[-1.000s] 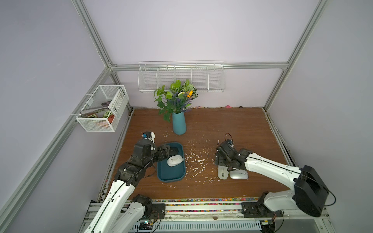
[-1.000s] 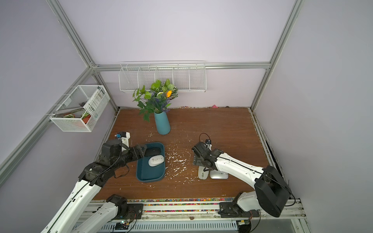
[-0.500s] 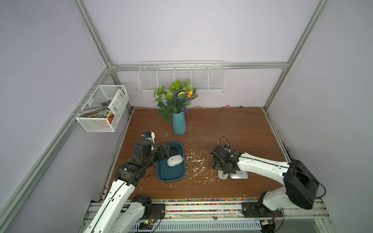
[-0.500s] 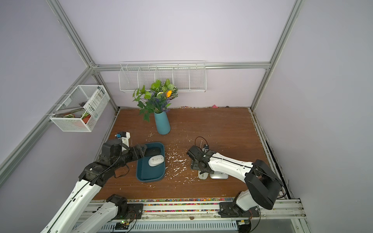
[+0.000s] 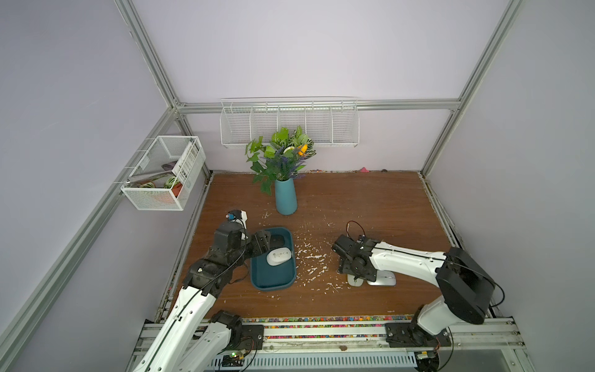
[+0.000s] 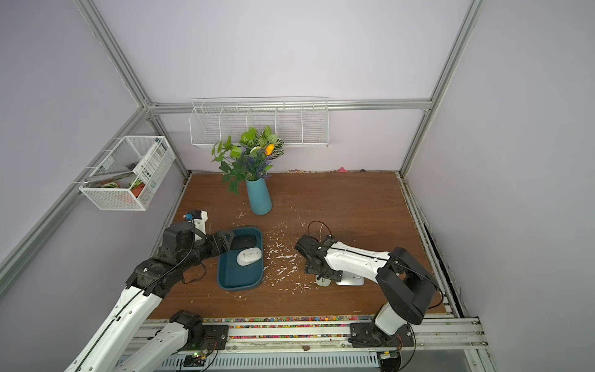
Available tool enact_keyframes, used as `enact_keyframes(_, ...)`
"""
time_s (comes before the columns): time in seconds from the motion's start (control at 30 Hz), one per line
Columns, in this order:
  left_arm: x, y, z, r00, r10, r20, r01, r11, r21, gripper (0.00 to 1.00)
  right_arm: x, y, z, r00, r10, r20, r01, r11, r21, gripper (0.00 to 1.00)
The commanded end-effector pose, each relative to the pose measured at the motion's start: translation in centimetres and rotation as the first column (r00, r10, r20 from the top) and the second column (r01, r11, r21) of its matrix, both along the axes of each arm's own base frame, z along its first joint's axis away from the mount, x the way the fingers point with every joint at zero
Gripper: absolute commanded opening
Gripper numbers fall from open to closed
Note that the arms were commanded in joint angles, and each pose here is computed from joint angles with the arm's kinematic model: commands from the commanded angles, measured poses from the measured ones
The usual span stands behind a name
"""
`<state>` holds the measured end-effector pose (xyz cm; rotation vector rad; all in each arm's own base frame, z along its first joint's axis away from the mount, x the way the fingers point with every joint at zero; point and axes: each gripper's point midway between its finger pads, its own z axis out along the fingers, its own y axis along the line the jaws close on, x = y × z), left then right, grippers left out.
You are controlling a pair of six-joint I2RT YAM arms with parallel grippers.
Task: Put the mouse in the storage box
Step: Pick up the mouse from the center of the board.
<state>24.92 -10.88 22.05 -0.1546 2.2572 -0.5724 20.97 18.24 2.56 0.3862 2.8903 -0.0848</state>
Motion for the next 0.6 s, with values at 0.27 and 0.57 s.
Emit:
enact_keyframes(0.27, 0.0, 0.2, -0.6, 1.000, 0.001, -0.012, -0.001, 1.000, 0.025, 0.74, -0.2, 0.7, -0.7, 0.999, -0.002, -0.043, 0.001, 1.000, -0.006, 0.78)
enact_keyframes(0.57, -0.1, 0.1, -0.7, 1.000, -0.004, -0.014, 0.004, 1.000, 0.022, 0.74, 0.9, 2.6, 0.2, 0.996, 0.090, 0.017, -0.091, 0.993, 0.072, 0.60)
